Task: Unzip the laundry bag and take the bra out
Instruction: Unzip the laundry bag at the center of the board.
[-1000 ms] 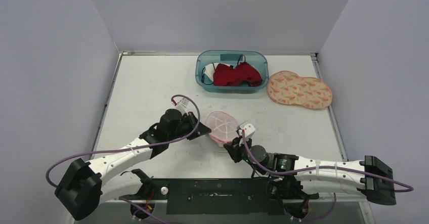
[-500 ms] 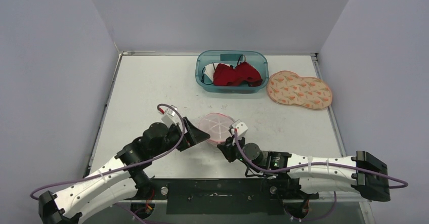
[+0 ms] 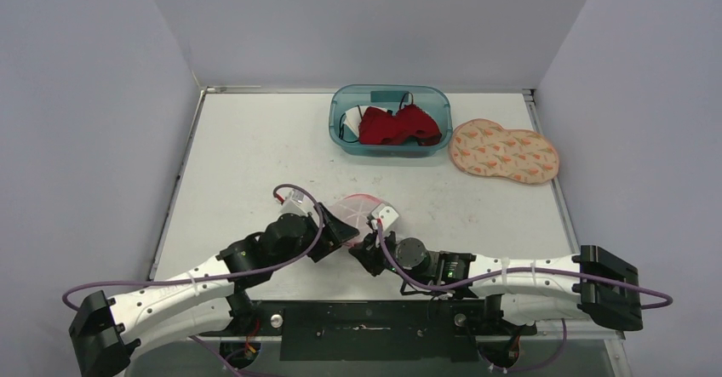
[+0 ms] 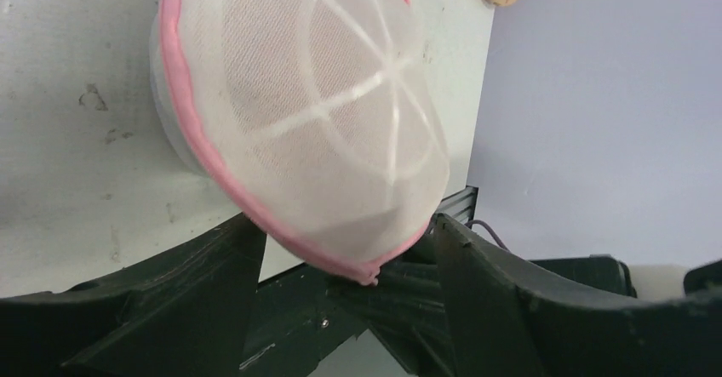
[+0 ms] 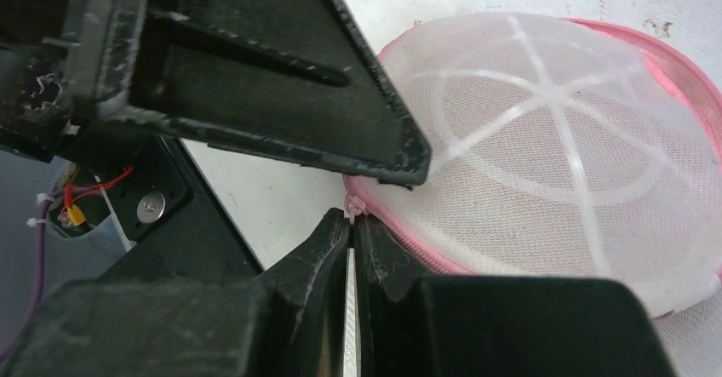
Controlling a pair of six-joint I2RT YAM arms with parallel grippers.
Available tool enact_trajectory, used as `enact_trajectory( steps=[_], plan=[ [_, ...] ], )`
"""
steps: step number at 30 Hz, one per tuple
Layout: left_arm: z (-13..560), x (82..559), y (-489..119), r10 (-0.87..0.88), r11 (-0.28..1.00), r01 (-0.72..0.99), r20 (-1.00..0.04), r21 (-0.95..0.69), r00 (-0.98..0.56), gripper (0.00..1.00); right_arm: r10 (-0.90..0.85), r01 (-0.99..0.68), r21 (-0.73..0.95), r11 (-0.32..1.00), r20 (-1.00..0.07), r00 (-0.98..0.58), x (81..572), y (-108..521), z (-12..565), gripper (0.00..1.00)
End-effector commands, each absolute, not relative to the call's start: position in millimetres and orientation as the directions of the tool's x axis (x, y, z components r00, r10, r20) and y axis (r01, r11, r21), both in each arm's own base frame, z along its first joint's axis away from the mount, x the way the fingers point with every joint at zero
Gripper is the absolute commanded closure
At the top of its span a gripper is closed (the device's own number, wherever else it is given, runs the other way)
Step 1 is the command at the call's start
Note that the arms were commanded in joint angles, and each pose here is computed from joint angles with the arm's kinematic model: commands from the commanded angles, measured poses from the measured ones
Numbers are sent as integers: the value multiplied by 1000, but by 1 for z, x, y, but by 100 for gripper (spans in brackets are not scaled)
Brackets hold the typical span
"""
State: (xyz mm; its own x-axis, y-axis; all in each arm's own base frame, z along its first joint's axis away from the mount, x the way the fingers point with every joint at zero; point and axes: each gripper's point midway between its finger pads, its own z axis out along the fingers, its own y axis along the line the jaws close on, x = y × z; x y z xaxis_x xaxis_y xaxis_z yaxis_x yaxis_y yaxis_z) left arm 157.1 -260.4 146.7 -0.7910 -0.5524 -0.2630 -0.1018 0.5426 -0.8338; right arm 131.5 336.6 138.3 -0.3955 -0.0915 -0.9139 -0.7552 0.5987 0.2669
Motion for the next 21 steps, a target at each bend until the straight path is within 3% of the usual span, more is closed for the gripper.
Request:
enact_trajectory(
  steps=[1,14,17,21],
  plan=[
    [169,177,-270,-621,472,-83,-264,-878,-738,33,7,-793,308,526,-934,-358,126,352,178,95],
    [153,190,-255,-654,491,-117,-277,-863,-704,93,6,-716,288,636,-930,-368,138,321,169,95],
    [152,193,-250,-656,496,-117,-284,-860,-699,100,13,-690,287,664,-928,-373,140,309,166,95],
    [152,196,-248,-651,502,-114,-288,-857,-702,100,21,-654,288,699,-923,-384,144,296,160,95]
  ],
)
